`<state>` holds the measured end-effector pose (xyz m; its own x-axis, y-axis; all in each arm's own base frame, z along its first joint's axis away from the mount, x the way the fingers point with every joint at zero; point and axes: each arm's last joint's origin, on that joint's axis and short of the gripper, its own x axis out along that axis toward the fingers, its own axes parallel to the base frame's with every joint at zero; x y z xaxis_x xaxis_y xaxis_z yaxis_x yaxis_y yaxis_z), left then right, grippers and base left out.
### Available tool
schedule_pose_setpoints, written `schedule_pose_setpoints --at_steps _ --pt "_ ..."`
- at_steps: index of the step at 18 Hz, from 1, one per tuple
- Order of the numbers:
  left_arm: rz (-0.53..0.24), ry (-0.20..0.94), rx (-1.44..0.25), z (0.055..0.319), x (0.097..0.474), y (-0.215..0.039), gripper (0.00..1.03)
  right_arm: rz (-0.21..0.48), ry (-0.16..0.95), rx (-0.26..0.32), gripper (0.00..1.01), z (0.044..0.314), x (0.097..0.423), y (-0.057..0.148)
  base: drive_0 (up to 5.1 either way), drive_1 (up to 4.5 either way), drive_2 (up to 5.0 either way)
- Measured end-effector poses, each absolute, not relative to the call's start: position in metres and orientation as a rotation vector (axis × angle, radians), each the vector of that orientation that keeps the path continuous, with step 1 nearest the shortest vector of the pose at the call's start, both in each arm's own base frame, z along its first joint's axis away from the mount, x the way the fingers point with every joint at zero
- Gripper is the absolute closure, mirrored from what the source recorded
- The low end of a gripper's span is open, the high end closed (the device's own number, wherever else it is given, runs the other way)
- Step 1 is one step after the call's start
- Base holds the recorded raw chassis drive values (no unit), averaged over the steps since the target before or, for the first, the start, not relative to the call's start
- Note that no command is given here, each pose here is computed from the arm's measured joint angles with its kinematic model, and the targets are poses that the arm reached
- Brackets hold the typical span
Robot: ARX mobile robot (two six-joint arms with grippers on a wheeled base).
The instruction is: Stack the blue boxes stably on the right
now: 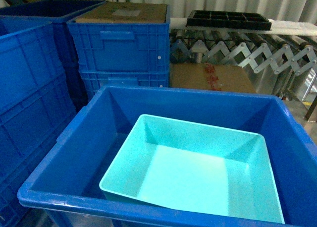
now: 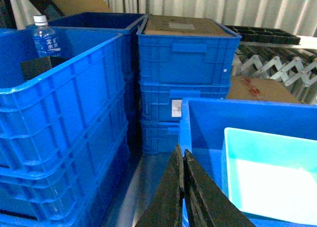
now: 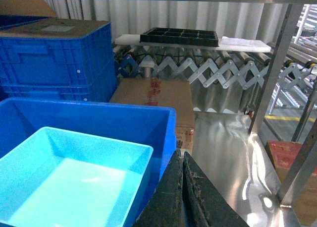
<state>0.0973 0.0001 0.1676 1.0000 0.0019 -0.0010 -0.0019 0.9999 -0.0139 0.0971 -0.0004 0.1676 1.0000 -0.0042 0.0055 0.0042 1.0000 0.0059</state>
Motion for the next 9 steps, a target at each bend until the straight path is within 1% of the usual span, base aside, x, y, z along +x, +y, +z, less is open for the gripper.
schedule_pose_setpoints --at_steps 1,2,3,4,5,6,7,8,9 --pt "0.001 -0.006 -0.014 0.1682 0.0973 0.0 1.01 -0.005 -0.005 0.005 0.98 0.1676 0.0971 -0.0005 0.0 0.0 0.0" --pt "0.0 -0.001 -0.014 0.1677 0.0973 0.0 0.94 -0.005 -0.005 0.006 0.83 0.1676 0.0971 -0.0005 0.0 0.0 0.0" --pt "0.002 -0.002 -0.014 0.1679 0.0973 0.0001 0.85 -0.005 -0.005 0.006 0.74 0.1676 0.0971 -0.0005 0.0 0.0 0.0" --pt "0.0 -0.002 -0.014 0.1679 0.0973 0.0 0.79 -0.004 -0.006 0.006 0.7 0.1676 0.0971 -0.0004 0.0 0.0 0.0" --pt "0.001 -0.002 -0.014 0.1679 0.0973 0.0 0.76 -0.005 -0.006 0.006 0.65 0.1676 0.0971 -0.0005 0.0 0.0 0.0" --pt "0.001 -0.002 -0.014 0.1679 0.0973 0.0 0.68 -0.005 -0.005 0.006 0.58 0.1676 0.0971 -0.0005 0.0 0.0 0.0" --pt "0.001 -0.002 -0.014 0.1679 0.0973 0.0 0.56 -0.005 -0.006 0.006 0.45 0.1676 0.0971 -0.0005 0.0 0.0 0.0" --pt "0.001 -0.002 -0.014 0.1679 0.0973 0.0 0.4 -0.004 -0.006 0.006 0.3 0.1676 0.0971 -0.0004 0.0 0.0 0.0" --pt "0.001 -0.002 -0.014 0.1679 0.0973 0.0 0.14 -0.005 -0.006 0.006 0.04 0.1676 0.0971 -0.0005 0.0 0.0 0.0"
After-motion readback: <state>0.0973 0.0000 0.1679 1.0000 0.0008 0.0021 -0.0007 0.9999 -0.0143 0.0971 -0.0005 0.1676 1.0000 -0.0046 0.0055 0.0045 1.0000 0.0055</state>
